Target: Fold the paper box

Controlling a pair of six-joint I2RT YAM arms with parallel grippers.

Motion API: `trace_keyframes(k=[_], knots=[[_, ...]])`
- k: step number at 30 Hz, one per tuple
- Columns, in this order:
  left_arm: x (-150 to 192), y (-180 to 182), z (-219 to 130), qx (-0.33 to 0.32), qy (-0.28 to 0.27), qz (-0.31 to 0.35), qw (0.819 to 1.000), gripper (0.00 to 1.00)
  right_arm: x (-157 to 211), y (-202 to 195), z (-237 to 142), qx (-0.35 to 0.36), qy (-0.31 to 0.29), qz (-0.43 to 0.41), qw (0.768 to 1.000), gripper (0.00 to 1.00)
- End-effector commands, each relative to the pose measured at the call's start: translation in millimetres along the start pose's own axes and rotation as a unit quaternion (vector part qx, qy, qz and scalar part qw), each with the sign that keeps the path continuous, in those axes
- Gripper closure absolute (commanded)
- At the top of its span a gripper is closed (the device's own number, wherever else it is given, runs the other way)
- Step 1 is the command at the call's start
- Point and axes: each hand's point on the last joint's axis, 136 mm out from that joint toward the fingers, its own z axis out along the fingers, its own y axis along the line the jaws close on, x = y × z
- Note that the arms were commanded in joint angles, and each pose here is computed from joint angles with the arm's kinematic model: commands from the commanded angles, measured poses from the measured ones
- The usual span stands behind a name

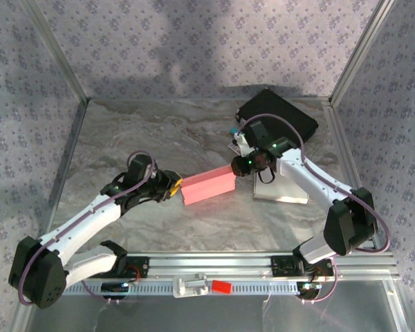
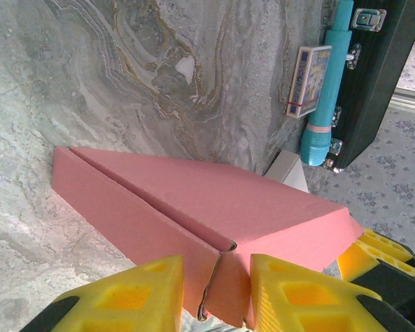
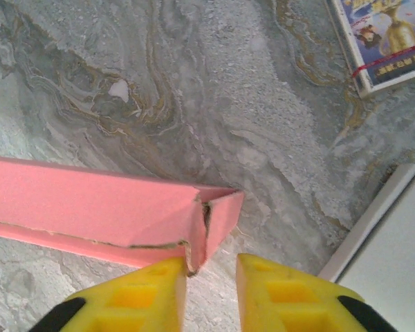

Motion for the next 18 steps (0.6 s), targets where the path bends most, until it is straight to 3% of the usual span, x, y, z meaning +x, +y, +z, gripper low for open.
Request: trace_keyframes(k=[1, 7, 11, 18], knots=[[2, 8, 1, -0.017, 0.003, 0.005, 1.000, 0.70, -9, 0, -25, -0.013, -0.021, 0.037, 0.999, 0.68], [2, 6, 0, -0.016, 0.004, 0.006, 1.000, 0.70, -23, -9, -43, -0.061, -0.060, 0.177, 0.981, 0.56], [2, 6, -1, -0.016, 0.003, 0.008, 1.000, 0.71, -18, -19, -33, -0.090, -0.051, 0.372, 0.923, 0.47], [2, 5, -1, -0.016, 0.002, 0.010, 1.000, 0.71, -26, -6, -24, -0.136, -0.033, 0.518, 0.844, 0.43]])
